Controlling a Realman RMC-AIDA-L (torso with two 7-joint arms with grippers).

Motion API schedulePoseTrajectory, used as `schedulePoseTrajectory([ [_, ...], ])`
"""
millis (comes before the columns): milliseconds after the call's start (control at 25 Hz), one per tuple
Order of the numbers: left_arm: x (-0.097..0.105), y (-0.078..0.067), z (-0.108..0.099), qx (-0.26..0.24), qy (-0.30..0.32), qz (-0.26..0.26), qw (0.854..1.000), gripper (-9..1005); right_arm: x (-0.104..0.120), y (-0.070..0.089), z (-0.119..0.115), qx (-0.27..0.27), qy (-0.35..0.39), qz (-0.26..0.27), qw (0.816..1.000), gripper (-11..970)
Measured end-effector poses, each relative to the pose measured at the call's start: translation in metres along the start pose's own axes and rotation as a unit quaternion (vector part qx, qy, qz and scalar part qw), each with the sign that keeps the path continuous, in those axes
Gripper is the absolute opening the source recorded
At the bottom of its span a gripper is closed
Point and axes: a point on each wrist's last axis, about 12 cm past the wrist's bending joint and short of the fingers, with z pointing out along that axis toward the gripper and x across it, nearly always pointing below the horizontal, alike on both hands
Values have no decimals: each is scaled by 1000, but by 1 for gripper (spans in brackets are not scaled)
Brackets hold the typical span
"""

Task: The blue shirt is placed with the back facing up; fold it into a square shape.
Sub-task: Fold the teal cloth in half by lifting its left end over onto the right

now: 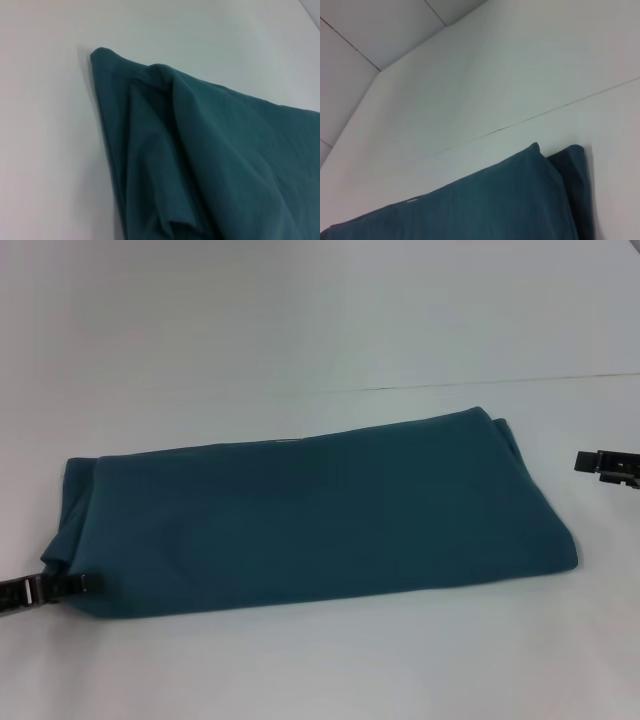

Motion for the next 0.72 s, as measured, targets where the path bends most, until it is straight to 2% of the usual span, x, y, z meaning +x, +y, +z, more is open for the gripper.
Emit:
schedulePoseTrajectory([
  [80,0,0,0,-2,-2,0,1000,700,0,0,0,0,1,0,1000,634],
  [280,0,1,0,-3,-1,1,1000,481,0,0,0,0,1,-1,1000,633],
  [640,1,1,1,-2,3,-1,1000,265,1,1,1,-1,2,-1,1000,631],
  [720,1,1,1,-2,3,-1,1000,176,1,1,1,-1,3,-1,1000,631],
])
